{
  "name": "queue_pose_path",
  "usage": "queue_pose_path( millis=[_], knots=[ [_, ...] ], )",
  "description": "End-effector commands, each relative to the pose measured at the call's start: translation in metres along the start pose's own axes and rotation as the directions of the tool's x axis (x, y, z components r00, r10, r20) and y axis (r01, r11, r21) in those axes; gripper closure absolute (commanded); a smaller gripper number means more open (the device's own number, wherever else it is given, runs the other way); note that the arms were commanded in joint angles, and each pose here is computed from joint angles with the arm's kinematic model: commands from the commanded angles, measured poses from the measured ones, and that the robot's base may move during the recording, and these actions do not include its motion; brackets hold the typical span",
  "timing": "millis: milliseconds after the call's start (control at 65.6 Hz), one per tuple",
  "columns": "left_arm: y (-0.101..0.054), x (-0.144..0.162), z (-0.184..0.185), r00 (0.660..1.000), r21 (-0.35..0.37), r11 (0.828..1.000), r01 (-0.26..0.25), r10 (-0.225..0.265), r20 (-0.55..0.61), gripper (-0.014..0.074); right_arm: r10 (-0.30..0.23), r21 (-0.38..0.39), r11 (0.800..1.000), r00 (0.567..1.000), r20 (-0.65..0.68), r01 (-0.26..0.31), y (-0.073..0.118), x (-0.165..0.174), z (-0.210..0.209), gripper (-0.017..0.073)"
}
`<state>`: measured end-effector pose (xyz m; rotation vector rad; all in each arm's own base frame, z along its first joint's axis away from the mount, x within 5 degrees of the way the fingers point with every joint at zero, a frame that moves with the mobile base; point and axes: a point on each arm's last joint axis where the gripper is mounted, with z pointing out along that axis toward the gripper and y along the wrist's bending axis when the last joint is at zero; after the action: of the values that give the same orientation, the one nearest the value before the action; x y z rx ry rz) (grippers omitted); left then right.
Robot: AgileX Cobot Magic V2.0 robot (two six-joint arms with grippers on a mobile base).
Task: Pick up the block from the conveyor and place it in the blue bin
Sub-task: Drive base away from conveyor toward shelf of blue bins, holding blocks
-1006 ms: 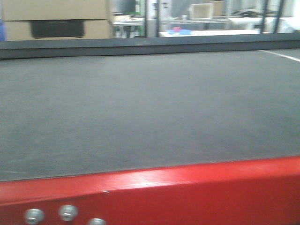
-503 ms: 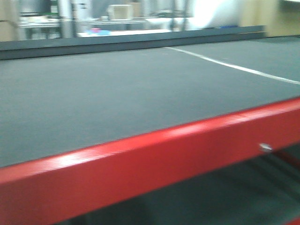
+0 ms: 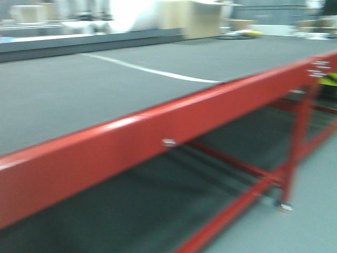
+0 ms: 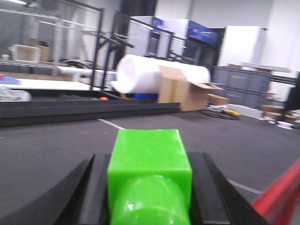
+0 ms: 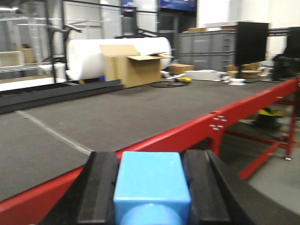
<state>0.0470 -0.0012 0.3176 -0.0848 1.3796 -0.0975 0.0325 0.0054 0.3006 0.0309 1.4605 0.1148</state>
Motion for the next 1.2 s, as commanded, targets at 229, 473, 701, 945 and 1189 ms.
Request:
queue_pose_path(
  millis=[229, 473, 701, 945, 1189],
  knots=[
    [0.0001, -0.0011, -0.0005, 1.000, -0.002, 1.000, 0.003, -0.003, 0.015, 0.0704, -0.005, 0.002, 1.000, 1.000, 0.024, 0.005, -0.0003, -0.0013, -0.0002, 0.0727],
    [0.0001, -0.0011, -0.0005, 1.000, -0.002, 1.000, 0.003, -0.003, 0.015, 0.0704, -0.005, 0.002, 1.000, 1.000, 0.024, 0.005, -0.0003, -0.0013, -0.0002, 0.0727],
    [0.0001, -0.0011, -0.0005, 1.000, -0.002, 1.000, 0.003, -0.003, 0.015, 0.0704, -0.005, 0.002, 1.000, 1.000, 0.024, 0.005, -0.0003, -0.0013, -0.0002, 0.0727],
    [0.0001, -0.0011, -0.0005, 1.000, -0.002, 1.000, 0.003, -0.003, 0.015, 0.0704, -0.005, 0.002, 1.000, 1.000, 0.024, 0.005, -0.0003, -0.0013, -0.0002, 0.0727],
    [0.0001, -0.0011, -0.0005, 1.000, -0.002, 1.000, 0.003, -0.003, 0.015, 0.0704, -0.005, 0.002, 1.000, 1.000, 0.024, 0.005, -0.0003, -0.0013, -0.0002, 0.0727]
  ],
)
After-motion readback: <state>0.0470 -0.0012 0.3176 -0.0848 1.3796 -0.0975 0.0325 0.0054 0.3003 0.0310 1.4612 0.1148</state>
